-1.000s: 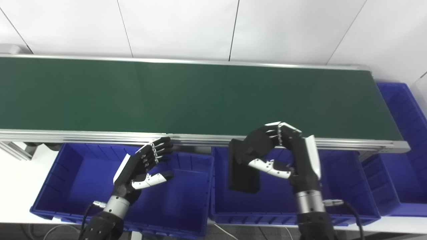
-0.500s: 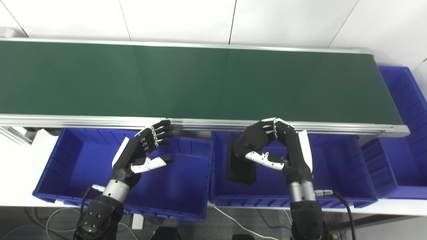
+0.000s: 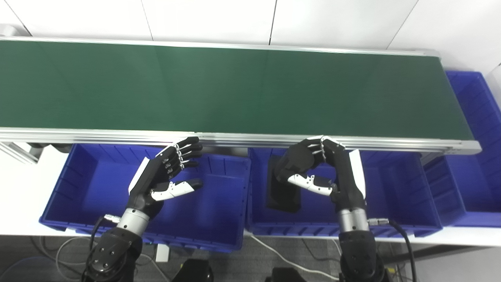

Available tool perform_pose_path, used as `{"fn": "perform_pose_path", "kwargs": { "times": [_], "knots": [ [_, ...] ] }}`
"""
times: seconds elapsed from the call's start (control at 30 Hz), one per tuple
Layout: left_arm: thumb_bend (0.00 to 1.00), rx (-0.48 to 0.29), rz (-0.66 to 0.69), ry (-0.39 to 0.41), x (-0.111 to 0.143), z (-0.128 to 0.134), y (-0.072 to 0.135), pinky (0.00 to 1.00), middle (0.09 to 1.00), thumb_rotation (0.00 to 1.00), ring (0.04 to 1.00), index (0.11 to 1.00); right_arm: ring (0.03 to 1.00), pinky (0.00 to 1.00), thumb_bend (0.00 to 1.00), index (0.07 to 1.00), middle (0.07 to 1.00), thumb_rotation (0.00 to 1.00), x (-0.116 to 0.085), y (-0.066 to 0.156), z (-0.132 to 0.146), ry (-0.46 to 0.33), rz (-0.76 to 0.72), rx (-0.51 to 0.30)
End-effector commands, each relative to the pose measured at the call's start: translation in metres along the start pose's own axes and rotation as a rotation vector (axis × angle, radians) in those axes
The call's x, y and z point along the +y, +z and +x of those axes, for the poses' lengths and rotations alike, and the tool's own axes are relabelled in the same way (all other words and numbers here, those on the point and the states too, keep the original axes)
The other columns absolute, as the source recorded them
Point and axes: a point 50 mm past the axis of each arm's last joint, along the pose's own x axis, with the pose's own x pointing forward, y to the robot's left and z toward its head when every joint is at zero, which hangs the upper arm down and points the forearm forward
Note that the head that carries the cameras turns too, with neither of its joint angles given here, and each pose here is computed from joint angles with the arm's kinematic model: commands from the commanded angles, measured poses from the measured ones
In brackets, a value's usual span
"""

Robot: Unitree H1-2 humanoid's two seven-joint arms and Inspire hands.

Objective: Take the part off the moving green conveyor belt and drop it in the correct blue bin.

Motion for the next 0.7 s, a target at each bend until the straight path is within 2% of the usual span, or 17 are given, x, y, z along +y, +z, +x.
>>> {"fn": "perform_pose_path", "kwargs": {
  "times": [0.0,0.4,0.67],
  "knots": [
    [0.92,-0.042,0.015,-0.006,0.004,-0.002,0.012,0.72,0.785,0.31,0.771,0.802,0.418,0.38,0.52,0.52,0.485,0.0,-0.004,0.01,0.001,-0.026,-0.012,-0.089],
    [0.91,-0.043,0.01,-0.009,0.003,-0.012,0.017,0.73,0.786,0.31,0.773,0.803,0.42,0.38,0.52,0.518,0.482,0.0,-0.006,-0.001,0.008,-0.004,-0.082,-0.094],
    [0.9,-0.044,0.011,-0.012,0.003,-0.016,0.02,0.73,0.792,0.3,0.772,0.805,0.422,0.4,0.52,0.501,0.494,0.0,-0.009,-0.01,0.014,-0.003,-0.2,-0.159]
  ]
}}
